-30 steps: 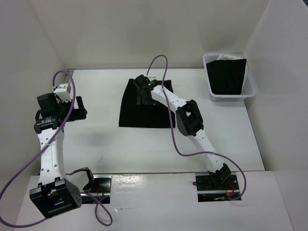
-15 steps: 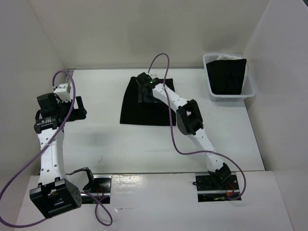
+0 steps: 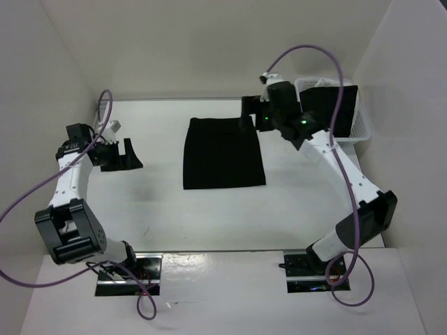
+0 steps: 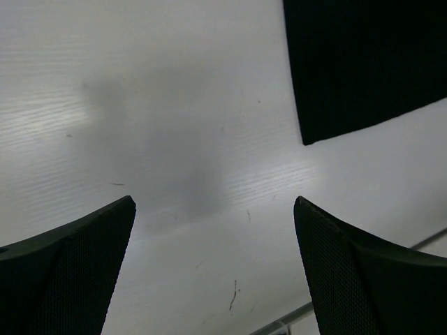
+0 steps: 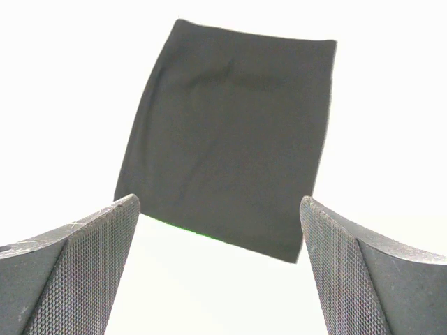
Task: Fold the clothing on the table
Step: Flatten the skirt out, then fold the skirt
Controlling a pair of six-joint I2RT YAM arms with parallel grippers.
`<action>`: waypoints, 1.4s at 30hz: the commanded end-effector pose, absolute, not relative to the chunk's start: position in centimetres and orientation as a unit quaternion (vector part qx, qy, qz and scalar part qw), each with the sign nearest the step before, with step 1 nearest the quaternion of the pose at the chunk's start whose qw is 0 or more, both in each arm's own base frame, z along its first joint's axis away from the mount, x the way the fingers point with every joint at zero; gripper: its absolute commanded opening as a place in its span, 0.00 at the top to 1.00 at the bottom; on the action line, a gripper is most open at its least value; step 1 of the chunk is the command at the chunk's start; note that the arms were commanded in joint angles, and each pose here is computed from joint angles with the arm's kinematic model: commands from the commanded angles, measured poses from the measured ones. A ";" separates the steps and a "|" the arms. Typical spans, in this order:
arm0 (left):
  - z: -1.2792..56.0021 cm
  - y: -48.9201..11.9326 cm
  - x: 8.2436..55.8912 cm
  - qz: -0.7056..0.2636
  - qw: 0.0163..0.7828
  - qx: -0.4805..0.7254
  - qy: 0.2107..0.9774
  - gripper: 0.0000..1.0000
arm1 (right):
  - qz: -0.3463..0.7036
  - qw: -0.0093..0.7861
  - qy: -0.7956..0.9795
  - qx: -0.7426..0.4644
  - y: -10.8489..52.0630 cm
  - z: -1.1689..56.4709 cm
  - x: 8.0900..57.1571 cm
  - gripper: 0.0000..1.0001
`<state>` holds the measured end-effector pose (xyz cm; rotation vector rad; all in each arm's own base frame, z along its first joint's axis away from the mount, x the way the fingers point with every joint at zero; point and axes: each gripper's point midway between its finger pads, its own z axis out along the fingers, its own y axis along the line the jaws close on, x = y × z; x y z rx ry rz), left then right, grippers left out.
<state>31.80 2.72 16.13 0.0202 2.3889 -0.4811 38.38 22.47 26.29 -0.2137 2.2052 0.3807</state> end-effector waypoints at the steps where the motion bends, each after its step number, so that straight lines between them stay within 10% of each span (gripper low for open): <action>1: 15.3 -0.9 31.0 -0.275 0.302 0.054 0.911 0.00 | 0.129 0.361 0.912 -0.145 19.6 20.6 38.7 0.00; 8: 10.8 -4.7 31.7 -0.275 0.225 0.091 0.930 0.03 | 0.060 0.276 0.951 -0.130 13.9 11.4 36.6 0.02; 25: 4.1 -11.0 33.3 -0.246 0.166 0.122 0.947 0.49 | 0.070 0.283 0.950 -0.116 12.0 10.4 37.2 0.22; 42: 2.6 -16.0 32.7 -0.231 0.163 0.126 0.951 0.49 | 0.078 0.280 0.950 -0.114 12.1 9.6 37.8 0.22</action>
